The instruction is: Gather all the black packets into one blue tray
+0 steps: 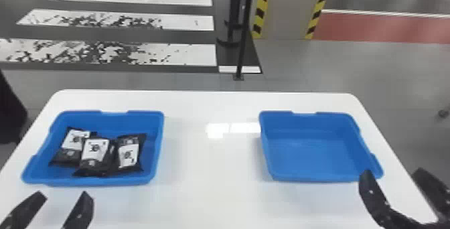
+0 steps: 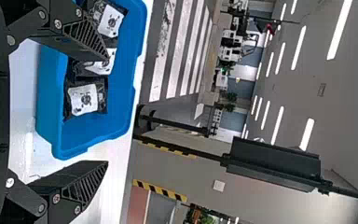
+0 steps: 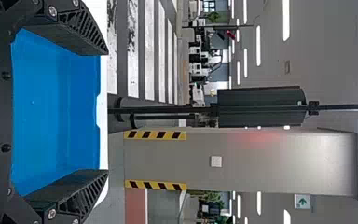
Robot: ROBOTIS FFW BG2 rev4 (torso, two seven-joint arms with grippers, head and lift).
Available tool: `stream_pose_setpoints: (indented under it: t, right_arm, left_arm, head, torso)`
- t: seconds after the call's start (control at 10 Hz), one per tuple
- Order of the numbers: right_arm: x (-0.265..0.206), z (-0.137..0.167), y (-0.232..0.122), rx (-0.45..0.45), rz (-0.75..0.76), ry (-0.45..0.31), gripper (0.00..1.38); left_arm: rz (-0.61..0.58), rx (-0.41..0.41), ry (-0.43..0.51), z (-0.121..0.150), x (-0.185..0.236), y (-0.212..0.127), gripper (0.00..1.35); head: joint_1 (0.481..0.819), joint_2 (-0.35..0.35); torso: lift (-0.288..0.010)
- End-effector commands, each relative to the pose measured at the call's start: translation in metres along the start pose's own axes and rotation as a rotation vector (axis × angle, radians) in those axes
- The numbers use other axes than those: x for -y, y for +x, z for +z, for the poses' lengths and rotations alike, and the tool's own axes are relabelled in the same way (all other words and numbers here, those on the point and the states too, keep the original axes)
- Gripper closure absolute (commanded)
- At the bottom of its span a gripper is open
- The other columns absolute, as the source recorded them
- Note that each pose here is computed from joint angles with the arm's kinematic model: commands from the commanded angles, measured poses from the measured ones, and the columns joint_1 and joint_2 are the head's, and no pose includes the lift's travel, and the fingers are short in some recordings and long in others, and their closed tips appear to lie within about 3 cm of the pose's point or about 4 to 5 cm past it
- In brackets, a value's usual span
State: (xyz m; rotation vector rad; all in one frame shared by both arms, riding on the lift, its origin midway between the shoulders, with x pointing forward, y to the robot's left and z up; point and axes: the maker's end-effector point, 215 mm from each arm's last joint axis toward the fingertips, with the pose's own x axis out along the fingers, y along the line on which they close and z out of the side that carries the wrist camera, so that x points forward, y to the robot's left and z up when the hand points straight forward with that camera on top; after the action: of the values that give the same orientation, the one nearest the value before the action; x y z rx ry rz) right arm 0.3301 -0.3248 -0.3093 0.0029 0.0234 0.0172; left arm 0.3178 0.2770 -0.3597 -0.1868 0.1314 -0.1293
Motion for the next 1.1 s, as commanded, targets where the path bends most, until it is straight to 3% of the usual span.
stream_pose_setpoints:
  t: [0.0, 1.0]
  right_arm:
    - [-0.0007, 0.0044, 0.0001, 0.007, 0.0, 0.0, 0.12]
    - [-0.0028, 0.0076, -0.0004, 0.008, -0.003, -0.001, 0.12]
  left_arm:
    - [0.006, 0.002, 0.003, 0.0006, -0.0022, -0.0017, 0.26]
    - [0.004, 0.015, 0.008, 0.0052, -0.002, 0.0005, 0.26]
  head:
    - [0.695, -0.087]
    - [0.695, -0.08]
  torso:
    - [-0.11]
    - [-0.11]
